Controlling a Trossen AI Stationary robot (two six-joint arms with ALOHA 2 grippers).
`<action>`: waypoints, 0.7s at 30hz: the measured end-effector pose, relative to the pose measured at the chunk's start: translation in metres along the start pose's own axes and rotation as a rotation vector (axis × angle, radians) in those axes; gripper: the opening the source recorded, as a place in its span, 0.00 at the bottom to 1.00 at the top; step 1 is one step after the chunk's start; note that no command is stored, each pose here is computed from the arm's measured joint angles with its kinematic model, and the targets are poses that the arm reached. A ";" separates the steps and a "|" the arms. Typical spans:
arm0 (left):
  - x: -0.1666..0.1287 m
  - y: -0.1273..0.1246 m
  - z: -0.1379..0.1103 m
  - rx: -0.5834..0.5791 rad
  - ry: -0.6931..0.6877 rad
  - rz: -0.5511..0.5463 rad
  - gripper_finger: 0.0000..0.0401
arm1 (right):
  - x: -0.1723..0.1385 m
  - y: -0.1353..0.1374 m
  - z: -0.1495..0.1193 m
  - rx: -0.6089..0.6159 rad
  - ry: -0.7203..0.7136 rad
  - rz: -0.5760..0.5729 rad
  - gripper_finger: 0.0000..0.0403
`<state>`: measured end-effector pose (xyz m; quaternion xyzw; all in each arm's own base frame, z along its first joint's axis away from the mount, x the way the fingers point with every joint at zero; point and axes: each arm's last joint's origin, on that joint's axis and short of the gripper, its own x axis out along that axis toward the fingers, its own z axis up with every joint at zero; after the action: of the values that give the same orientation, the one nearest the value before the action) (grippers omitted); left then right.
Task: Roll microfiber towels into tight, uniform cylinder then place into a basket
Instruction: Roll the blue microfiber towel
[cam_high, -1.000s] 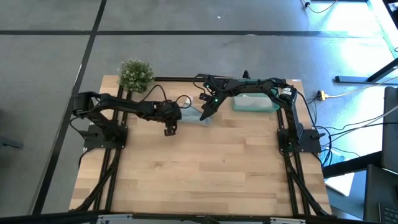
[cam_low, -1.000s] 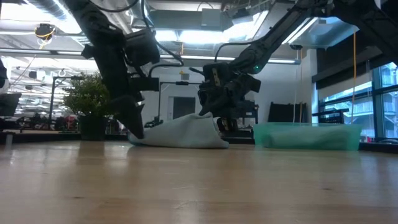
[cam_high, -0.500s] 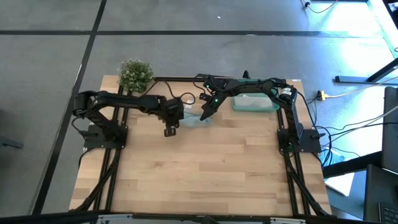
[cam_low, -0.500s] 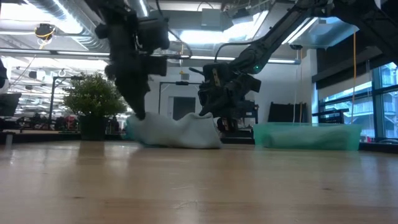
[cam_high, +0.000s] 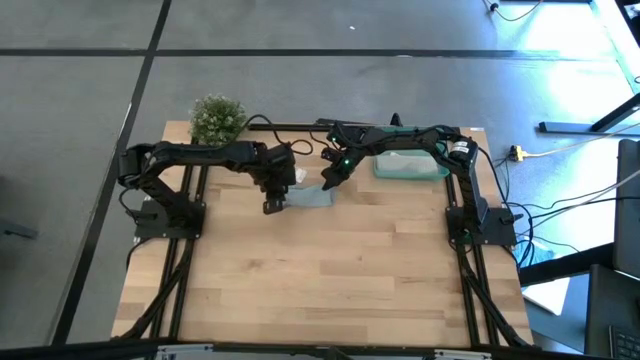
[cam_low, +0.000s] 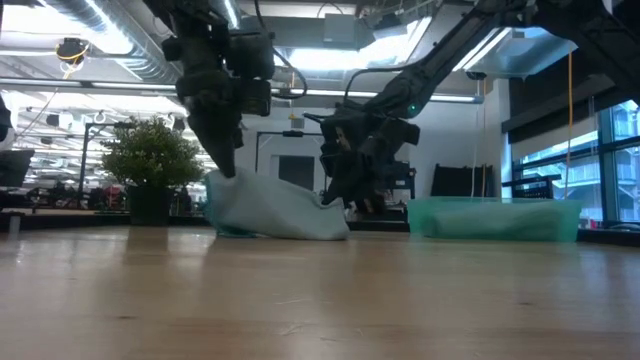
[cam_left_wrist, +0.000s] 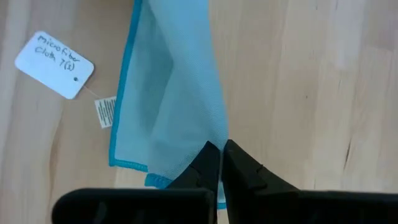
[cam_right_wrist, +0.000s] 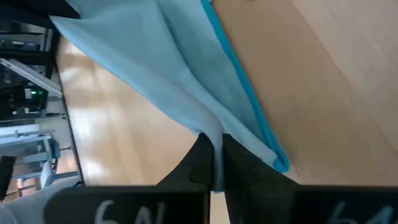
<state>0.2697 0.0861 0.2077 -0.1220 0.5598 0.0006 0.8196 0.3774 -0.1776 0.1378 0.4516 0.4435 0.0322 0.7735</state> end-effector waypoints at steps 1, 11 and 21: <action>0.000 0.000 0.000 0.002 -0.004 0.001 0.00 | 0.000 0.000 -0.001 0.003 0.002 -0.014 0.04; 0.004 0.001 0.002 0.001 -0.007 0.005 0.00 | 0.006 0.002 -0.006 -0.037 0.011 -0.123 0.04; 0.025 0.018 0.005 -0.087 0.023 0.097 0.00 | 0.014 0.007 -0.014 -0.055 0.049 -0.221 0.04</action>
<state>0.2811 0.1008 0.1834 -0.1304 0.5740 0.0631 0.8059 0.3779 -0.1576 0.1306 0.3777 0.5084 -0.0300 0.7733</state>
